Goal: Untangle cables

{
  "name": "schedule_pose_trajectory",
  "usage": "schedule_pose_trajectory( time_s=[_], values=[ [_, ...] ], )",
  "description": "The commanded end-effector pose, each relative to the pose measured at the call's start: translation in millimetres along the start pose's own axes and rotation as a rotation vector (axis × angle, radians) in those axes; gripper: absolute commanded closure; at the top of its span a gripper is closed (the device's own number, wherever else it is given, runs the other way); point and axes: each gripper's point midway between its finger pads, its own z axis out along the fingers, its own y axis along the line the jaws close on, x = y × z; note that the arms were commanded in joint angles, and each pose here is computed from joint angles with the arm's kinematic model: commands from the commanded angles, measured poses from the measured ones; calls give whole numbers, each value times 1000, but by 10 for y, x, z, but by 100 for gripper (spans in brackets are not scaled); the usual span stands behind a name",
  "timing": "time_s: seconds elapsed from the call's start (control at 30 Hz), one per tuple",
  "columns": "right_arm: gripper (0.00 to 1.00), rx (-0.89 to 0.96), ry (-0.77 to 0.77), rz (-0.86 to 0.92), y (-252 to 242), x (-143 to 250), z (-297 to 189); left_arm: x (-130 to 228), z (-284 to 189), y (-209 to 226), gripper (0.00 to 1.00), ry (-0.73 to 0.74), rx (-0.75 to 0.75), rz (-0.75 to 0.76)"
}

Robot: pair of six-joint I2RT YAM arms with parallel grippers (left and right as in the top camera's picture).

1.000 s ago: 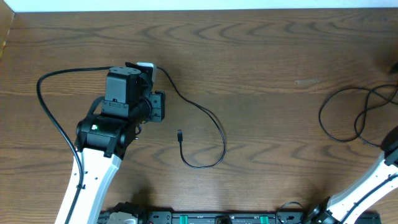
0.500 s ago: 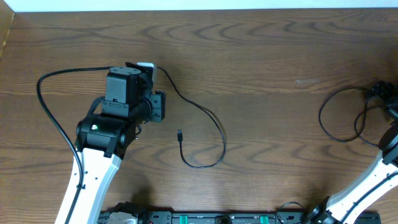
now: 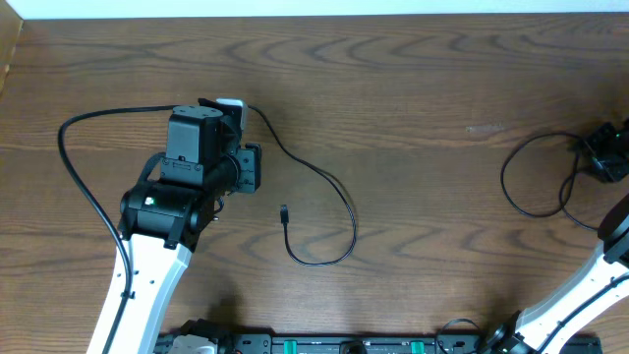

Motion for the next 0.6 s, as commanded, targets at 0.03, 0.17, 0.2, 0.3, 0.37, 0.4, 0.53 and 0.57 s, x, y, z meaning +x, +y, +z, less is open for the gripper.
schedule_pose_trajectory(
  time_s=[0.03,0.17,0.2,0.3,0.37,0.4,0.53,0.57],
  values=[
    [57,4,60,38,-13,164,109,-11,-15,7,44,-1,-3,4],
    [76,77,62,71,-145,194,103,-1,-15,9,44,3,-3,5],
    [96,82,64,75,-154,201,102,1,-15,9,44,4,-3,5],
    [99,77,67,84,-150,205,101,2,-15,9,44,4,-3,4],
    [99,78,67,80,-148,203,95,7,-15,9,44,6,-3,4],
    [99,86,65,64,-166,193,82,7,-15,9,44,6,-3,4],
    [99,77,32,53,-199,90,-32,6,-15,10,44,6,-4,4],
    [99,53,21,59,-176,56,-89,6,-15,10,44,6,-4,4]
  ],
)
